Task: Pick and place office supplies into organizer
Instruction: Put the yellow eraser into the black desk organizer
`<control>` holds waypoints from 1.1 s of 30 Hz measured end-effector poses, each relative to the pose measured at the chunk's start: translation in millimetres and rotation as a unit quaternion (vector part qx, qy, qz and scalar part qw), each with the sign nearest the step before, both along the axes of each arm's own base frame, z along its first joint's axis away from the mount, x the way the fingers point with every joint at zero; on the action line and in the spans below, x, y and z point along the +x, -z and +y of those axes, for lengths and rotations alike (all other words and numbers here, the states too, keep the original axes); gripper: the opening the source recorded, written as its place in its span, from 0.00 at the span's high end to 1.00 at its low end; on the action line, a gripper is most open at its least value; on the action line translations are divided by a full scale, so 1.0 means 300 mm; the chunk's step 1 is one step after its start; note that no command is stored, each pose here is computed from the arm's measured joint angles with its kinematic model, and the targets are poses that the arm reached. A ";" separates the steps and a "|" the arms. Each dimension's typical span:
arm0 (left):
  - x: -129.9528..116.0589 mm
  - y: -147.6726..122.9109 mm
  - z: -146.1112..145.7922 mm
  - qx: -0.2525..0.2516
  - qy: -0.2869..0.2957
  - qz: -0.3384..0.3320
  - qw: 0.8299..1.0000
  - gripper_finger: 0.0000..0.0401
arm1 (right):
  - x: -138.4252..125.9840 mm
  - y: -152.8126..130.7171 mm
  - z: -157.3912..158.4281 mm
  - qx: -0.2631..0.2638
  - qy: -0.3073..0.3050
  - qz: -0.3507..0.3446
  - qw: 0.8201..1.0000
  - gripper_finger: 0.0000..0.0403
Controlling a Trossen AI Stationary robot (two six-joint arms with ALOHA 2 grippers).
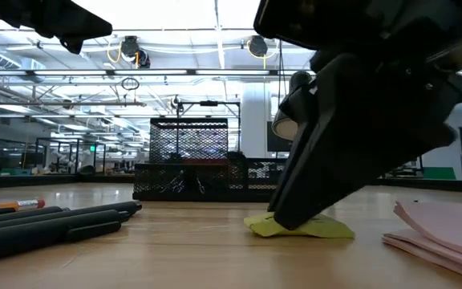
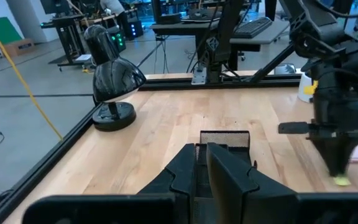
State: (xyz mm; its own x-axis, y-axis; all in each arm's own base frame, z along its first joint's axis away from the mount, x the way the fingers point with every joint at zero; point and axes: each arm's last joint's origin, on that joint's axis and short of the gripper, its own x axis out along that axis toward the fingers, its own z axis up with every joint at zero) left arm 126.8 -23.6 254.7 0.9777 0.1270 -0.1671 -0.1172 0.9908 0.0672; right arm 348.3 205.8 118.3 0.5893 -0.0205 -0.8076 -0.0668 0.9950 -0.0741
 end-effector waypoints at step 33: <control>-0.003 0.015 0.001 -0.011 -0.002 0.021 1.000 0.88 | 0.056 -0.075 -0.139 0.065 0.147 -0.026 0.987 0.55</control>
State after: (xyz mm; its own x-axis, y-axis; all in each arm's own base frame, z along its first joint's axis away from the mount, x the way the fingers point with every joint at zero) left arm 125.9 -23.4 250.2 0.9694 0.1267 -0.2105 -0.1189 0.9917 0.0495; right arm 365.2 164.0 140.8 0.6143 -0.0946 -0.7834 0.2266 0.9721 0.0603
